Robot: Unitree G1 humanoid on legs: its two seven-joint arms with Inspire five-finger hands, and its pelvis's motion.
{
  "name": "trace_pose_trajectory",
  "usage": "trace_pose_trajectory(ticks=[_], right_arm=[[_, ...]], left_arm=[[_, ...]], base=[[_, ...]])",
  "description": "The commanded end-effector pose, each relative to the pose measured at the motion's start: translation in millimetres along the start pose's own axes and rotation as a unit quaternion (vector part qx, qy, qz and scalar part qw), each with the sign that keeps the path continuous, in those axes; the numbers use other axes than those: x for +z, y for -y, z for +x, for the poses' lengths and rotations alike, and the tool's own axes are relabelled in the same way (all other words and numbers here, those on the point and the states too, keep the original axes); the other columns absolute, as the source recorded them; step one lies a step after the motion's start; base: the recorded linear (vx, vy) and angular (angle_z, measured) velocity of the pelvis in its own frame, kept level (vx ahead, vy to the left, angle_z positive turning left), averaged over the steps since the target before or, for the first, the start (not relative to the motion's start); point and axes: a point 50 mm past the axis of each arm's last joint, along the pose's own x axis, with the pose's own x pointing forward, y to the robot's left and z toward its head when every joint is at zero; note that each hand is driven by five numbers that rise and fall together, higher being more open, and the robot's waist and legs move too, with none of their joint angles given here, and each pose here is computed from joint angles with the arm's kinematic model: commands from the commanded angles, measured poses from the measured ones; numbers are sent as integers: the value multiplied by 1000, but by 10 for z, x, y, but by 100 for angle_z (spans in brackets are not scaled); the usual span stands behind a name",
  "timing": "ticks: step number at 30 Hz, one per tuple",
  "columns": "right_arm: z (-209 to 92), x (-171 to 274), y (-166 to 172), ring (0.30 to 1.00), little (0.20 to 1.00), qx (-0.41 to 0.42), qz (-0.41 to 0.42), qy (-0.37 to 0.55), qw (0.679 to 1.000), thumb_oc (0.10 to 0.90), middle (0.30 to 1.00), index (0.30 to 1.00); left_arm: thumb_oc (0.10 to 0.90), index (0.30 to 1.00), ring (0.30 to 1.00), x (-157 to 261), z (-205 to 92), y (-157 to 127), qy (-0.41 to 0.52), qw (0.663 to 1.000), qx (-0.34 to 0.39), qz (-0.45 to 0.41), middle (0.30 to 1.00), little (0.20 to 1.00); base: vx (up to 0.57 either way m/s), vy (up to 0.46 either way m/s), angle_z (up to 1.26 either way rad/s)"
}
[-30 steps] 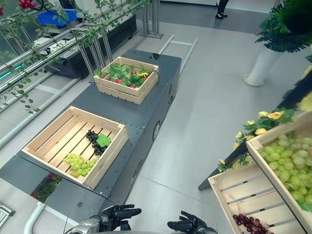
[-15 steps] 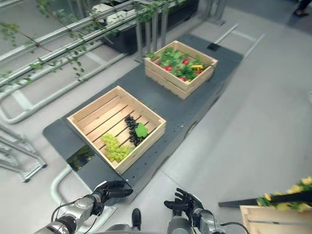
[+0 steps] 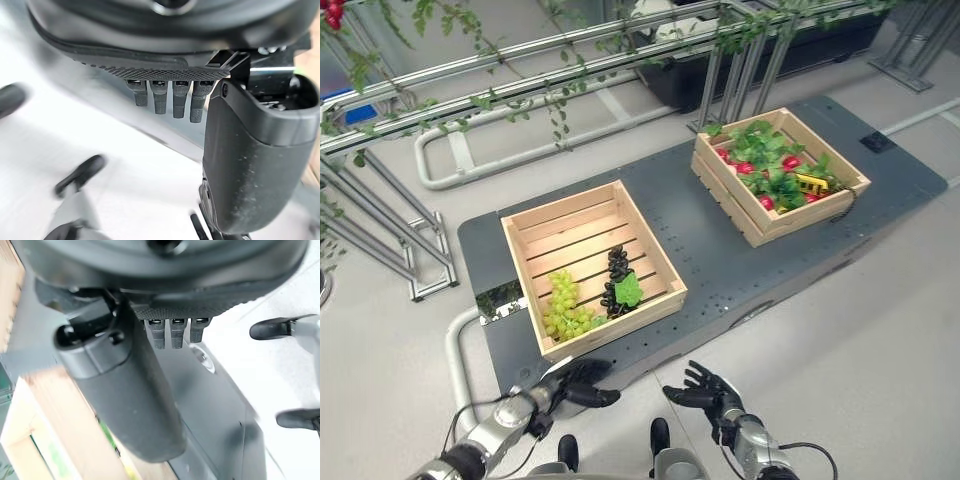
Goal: Pick up the fruits from the basket on one side to the basket on the other side
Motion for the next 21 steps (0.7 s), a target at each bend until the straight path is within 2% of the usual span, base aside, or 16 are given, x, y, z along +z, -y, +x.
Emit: trace_pose_trajectory(ticks=[1, 6, 8, 14, 18, 21], right_arm=[[-87, -83, 135, 900, 900, -28, 18, 6, 999, 800, 900, 900], [-195, -280, 286, 900, 900, -58, 18, -33, 998, 800, 900, 900], [-247, -393, 312, 900, 900, -66, 26, -49, 996, 800, 900, 900], [-338, -597, 300, 900, 900, -50, 13, -77, 996, 800, 900, 900], [-322, -583, 279, 900, 900, -40, 10, -75, 996, 800, 900, 900], [-277, -492, 272, 900, 900, -32, 7, -62, 998, 800, 900, 900]], left_arm=[[800, 900, 900, 1025, 6, -349, 202, 976, 12, 82, 900, 900], [800, 900, 900, 1343, -181, -447, 264, 956, 19, 123, 900, 900], [800, 900, 900, 1504, -323, -565, 318, 932, 83, 151, 900, 900], [800, 900, 900, 1774, -618, -904, 393, 863, 238, 212, 900, 900], [800, 900, 900, 1832, -632, -983, 395, 839, 287, 238, 900, 900], [800, 900, 900, 1904, -582, -1036, 385, 809, 345, 280, 900, 900]], base=[[89, 105, 76], [170, 78, 32], [156, 34, -2], [88, -2, -9], [-25, -7, -5], [-54, -14, -9]])
